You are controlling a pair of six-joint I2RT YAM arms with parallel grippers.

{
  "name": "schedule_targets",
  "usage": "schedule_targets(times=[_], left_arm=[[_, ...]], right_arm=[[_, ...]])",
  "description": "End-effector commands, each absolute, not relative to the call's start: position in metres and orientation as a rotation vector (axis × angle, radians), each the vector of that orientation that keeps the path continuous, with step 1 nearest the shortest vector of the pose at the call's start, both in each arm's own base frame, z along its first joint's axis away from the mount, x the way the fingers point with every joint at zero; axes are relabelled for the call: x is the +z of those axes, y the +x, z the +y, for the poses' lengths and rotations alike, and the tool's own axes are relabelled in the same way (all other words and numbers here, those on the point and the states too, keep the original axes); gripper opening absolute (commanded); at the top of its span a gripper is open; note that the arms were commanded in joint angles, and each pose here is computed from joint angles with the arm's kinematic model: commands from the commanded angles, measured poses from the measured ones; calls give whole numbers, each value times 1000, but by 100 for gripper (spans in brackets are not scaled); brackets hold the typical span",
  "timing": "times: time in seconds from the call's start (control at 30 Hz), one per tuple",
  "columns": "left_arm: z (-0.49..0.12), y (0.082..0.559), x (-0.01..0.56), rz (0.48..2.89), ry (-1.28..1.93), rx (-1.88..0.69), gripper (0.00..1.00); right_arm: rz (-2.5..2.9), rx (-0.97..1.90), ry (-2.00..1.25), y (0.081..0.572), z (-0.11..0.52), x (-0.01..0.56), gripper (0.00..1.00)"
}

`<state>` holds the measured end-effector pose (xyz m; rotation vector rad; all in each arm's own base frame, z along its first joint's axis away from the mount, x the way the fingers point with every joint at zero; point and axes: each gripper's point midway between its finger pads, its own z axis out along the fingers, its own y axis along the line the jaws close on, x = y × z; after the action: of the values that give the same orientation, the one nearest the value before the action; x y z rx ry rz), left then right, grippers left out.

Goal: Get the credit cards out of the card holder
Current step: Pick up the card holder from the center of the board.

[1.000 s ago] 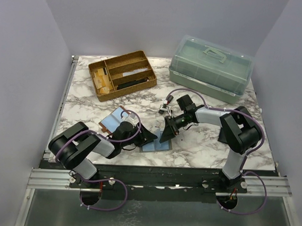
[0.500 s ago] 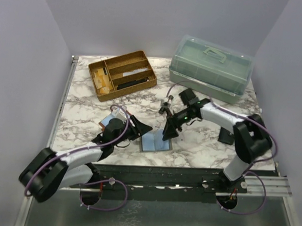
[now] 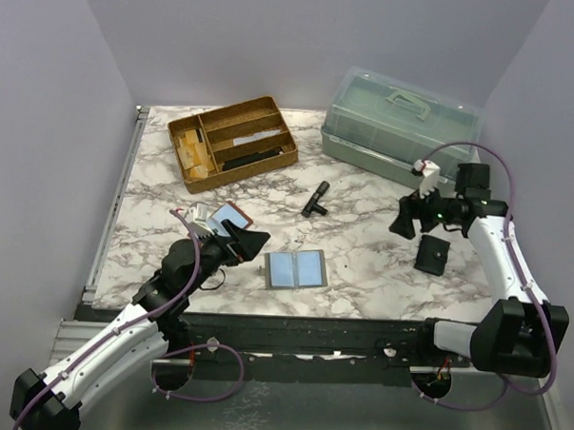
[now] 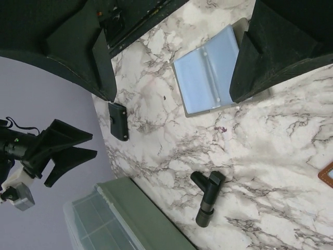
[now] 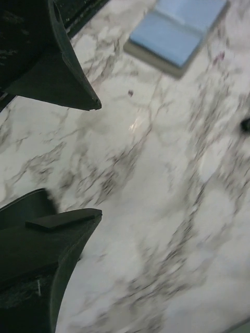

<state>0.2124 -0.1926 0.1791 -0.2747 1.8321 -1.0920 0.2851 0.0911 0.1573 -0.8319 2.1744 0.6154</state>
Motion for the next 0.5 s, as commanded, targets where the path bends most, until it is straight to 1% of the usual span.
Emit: schedule_targets(times=[0.0,0.1,0.2,0.47], left_arm=[[-193,199,150,1930,-246,-1094,99],[-196,193,146,1944,-210,-1119,99],[-198,190,143,1954,-174,-1118,99],[-213,193,135,1996,-126,-1156,99]], right_arm=[[2480,390,-480,267,6,117,83],[2517,266,-345,262,-33,114,87],[2547,223,-305,254,-51,110,90],[2614,310,-288,243,-60,81,90]])
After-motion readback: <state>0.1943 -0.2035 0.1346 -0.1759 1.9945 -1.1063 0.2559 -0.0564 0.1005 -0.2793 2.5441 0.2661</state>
